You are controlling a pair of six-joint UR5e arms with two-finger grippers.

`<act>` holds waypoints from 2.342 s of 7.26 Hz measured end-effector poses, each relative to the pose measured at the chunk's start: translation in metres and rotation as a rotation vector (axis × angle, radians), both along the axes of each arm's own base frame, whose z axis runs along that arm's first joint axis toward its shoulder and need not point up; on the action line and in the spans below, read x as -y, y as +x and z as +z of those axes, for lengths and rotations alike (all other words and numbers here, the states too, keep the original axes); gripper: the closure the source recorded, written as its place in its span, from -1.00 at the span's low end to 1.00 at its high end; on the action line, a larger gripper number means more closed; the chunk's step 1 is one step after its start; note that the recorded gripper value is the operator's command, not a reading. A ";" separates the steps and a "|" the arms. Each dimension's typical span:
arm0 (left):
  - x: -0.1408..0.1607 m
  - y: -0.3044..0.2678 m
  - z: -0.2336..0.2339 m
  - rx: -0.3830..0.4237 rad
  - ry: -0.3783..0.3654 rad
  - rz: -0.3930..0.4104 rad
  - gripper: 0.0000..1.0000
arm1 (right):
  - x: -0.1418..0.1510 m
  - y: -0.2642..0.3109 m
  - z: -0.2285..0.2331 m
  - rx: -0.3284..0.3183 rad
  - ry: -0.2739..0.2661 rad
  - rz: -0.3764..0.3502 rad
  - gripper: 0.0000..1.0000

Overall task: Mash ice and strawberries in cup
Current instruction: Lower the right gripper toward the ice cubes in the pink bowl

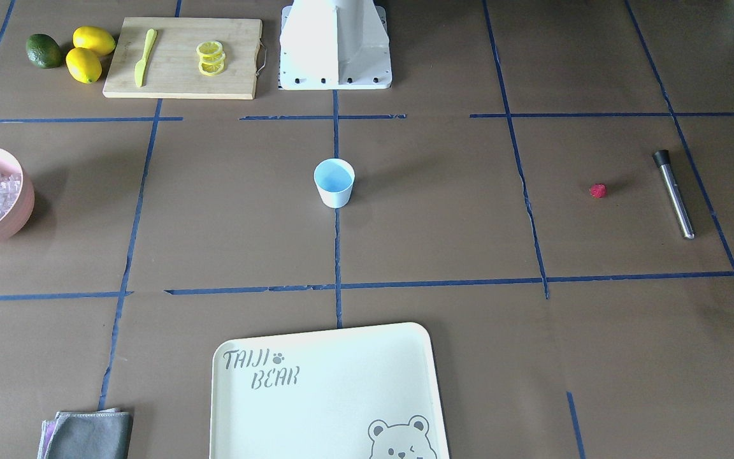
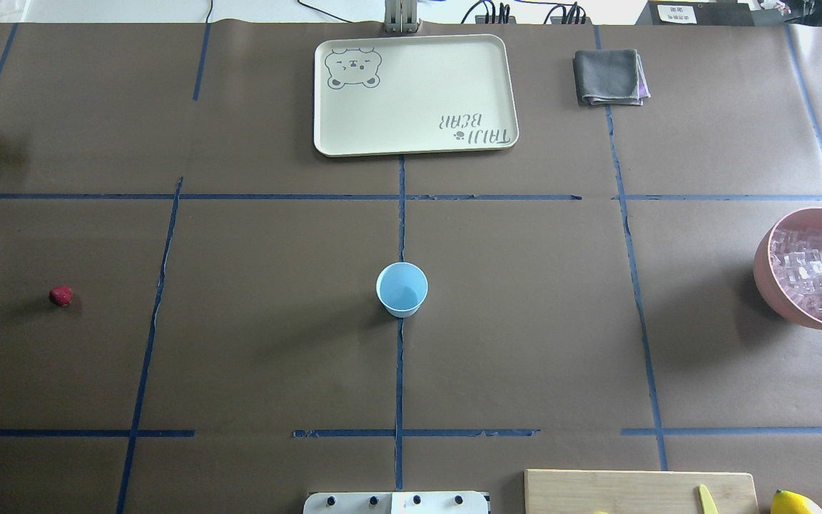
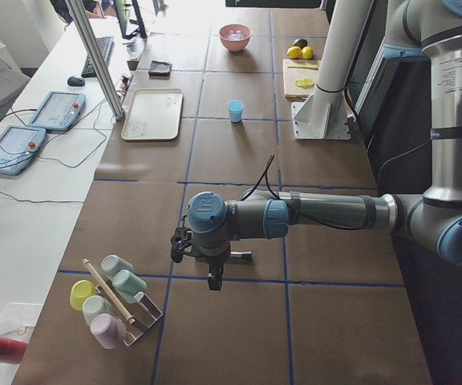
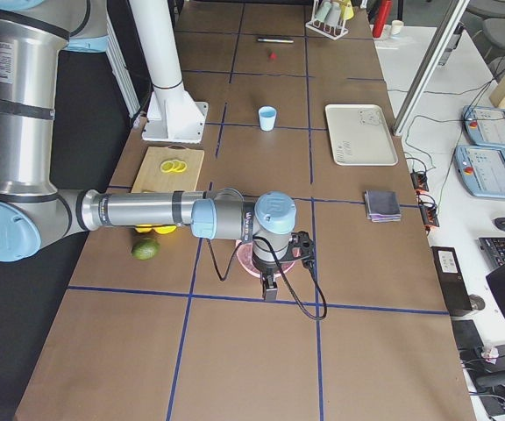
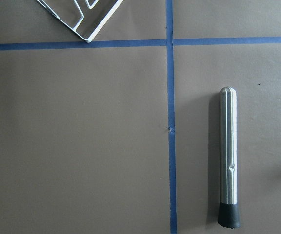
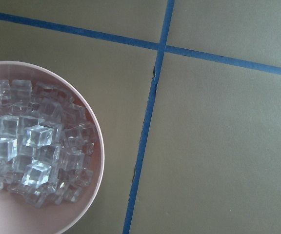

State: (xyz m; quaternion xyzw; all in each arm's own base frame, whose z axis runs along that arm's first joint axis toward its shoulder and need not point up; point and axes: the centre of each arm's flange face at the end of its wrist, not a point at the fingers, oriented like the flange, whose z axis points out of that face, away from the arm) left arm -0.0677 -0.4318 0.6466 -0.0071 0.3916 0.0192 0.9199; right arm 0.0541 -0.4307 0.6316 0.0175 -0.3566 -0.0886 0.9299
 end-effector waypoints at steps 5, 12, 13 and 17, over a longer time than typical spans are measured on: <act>0.000 0.000 0.000 -0.006 -0.003 0.000 -1.00 | 0.006 -0.010 -0.035 0.005 0.020 0.055 -1.00; -0.004 0.001 -0.004 -0.008 0.003 0.000 -1.00 | 0.010 -0.146 -0.094 0.129 0.133 0.095 -0.72; -0.004 0.001 -0.004 -0.008 0.003 0.000 -1.00 | 0.006 -0.164 -0.090 0.124 0.120 0.090 -0.65; -0.004 0.001 -0.004 -0.009 0.004 0.000 -1.00 | -0.009 -0.184 -0.066 0.069 0.088 0.067 -0.51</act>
